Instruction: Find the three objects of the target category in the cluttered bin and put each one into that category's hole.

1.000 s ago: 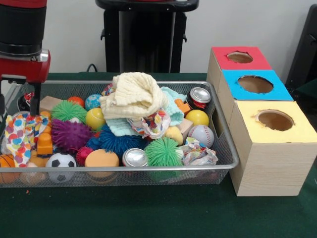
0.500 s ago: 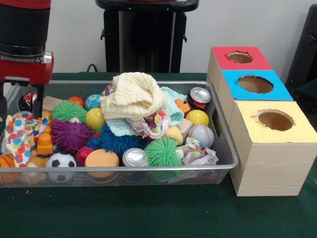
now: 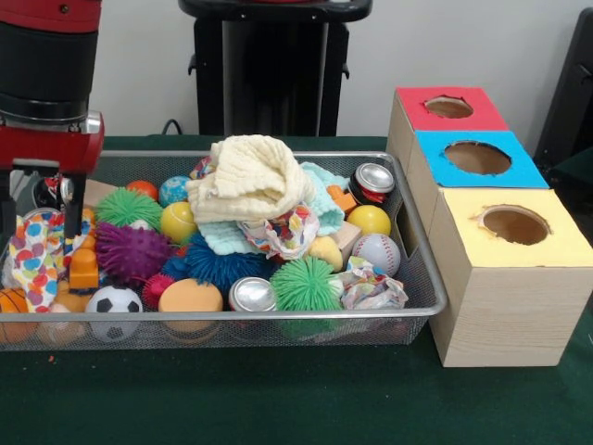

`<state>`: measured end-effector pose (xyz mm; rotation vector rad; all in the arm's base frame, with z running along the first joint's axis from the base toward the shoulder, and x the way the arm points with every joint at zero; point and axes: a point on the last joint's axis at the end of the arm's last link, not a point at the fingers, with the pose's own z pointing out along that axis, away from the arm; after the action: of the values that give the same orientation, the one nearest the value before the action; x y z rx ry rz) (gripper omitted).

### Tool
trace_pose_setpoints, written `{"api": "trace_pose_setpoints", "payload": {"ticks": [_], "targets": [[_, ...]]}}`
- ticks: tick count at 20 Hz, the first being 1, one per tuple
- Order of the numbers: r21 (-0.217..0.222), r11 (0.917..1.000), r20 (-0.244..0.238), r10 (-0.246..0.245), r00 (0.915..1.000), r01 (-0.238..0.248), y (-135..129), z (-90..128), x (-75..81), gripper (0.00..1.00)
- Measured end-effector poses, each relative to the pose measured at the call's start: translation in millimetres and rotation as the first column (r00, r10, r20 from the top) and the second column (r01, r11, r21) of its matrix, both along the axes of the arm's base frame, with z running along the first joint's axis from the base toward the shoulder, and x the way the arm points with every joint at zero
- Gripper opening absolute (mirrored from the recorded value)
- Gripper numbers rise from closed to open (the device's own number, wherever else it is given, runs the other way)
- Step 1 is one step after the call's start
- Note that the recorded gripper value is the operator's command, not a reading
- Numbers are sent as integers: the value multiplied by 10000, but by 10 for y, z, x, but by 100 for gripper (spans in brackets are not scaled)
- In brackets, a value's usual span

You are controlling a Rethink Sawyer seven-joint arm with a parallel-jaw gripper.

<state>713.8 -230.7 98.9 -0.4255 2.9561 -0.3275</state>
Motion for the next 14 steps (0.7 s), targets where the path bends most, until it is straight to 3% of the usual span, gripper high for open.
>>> {"api": "trace_pose_setpoints", "payload": {"ticks": [14], "targets": [[-46,9991,129,421,9990,-421,36,-424,-59,100]]}}
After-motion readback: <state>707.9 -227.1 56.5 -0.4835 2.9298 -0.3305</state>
